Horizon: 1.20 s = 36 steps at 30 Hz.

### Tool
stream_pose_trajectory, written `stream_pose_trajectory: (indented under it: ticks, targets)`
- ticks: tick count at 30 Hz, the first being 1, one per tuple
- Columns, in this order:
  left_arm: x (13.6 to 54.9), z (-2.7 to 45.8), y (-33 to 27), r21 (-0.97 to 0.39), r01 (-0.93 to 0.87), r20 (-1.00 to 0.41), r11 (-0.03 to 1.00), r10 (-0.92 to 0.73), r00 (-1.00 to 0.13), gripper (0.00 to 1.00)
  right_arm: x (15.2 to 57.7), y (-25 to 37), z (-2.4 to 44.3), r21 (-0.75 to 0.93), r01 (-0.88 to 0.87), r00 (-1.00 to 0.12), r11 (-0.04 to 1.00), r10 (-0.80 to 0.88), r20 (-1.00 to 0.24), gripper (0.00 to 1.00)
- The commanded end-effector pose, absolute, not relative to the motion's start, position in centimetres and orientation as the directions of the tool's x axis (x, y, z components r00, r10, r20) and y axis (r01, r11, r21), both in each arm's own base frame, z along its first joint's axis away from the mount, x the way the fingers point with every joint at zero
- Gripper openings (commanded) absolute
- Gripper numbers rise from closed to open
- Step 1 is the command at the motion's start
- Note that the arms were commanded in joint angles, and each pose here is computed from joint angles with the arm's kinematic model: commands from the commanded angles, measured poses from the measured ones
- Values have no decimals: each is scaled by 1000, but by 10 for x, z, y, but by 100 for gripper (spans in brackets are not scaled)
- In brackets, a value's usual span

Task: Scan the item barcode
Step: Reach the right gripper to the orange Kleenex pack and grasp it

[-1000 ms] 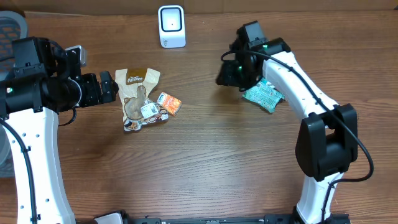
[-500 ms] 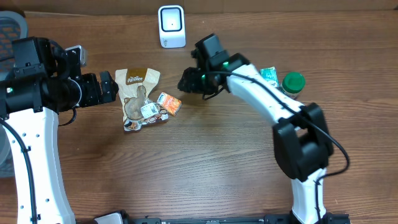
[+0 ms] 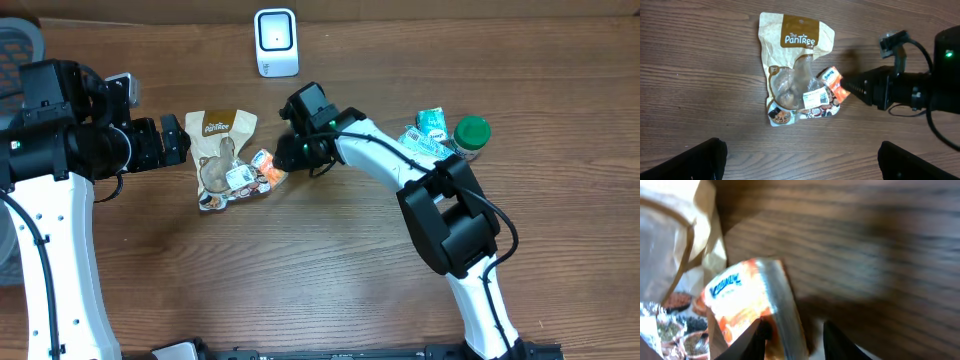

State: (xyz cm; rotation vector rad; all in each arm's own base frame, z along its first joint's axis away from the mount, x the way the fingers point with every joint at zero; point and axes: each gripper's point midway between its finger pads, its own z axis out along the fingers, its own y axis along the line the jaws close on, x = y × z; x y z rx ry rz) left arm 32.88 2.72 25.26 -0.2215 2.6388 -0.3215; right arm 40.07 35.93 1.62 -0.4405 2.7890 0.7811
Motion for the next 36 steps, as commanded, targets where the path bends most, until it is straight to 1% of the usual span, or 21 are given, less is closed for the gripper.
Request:
stream_pose_trajectory:
  ticks: [1,5,7,11,13,17,19,23,29,30,31,34,36]
  targets:
    - [329,255,24,-272,-94,-437,958,-210,-874,99,387,375,16,443,-461,-882,769,-344,-321,32]
    - [329,255,24,-272,-94,-437,958,-210,-874,99,387,373,18,444,-456,-885,771,-341,-316,31]
    - [329,255,24,-272,-94,-437,958,-210,-874,100,389,369,28,466,-447,-891,764,-333,-308,31]
    - [329,255,24,-272,-94,-437,958,-210,-874,99,385,371,55,558,-434,-901,707,-325,-288,32]
    - [329,255,24,-272,-94,-437,958,-210,-874,100,379,373,60,598,-425,-905,679,-331,-267,35]
    - [329,255,24,-272,-94,-437,958,-210,-874,100,364,372,53,614,-362,-930,701,-318,-185,36]
    - [329,255,24,-272,-94,-437,958,-210,-874,100,359,373,48,606,-357,-931,711,-321,-172,36]
    - [329,255,24,-272,-94,-437,958,-210,-874,100,360,367,30,551,-291,-956,782,-256,-143,36]
    - [329,255,24,-272,-94,-437,958,-210,-874,100,350,374,14,549,-282,-958,787,-264,-114,34]
    - [329,255,24,-272,-94,-437,958,-210,-874,100,349,374,10,545,-280,-958,790,-265,-108,33]
    - [330,255,24,-272,-94,-438,958,-210,-874,100,349,373,8,543,-276,-959,793,-264,-102,29]
    - [329,255,24,-272,-94,-437,958,-210,-874,100,350,371,6,542,-269,-961,796,-260,-95,10]
    - [329,255,24,-272,-94,-437,958,-210,-874,100,353,368,10,545,-262,-963,796,-252,-94,4]
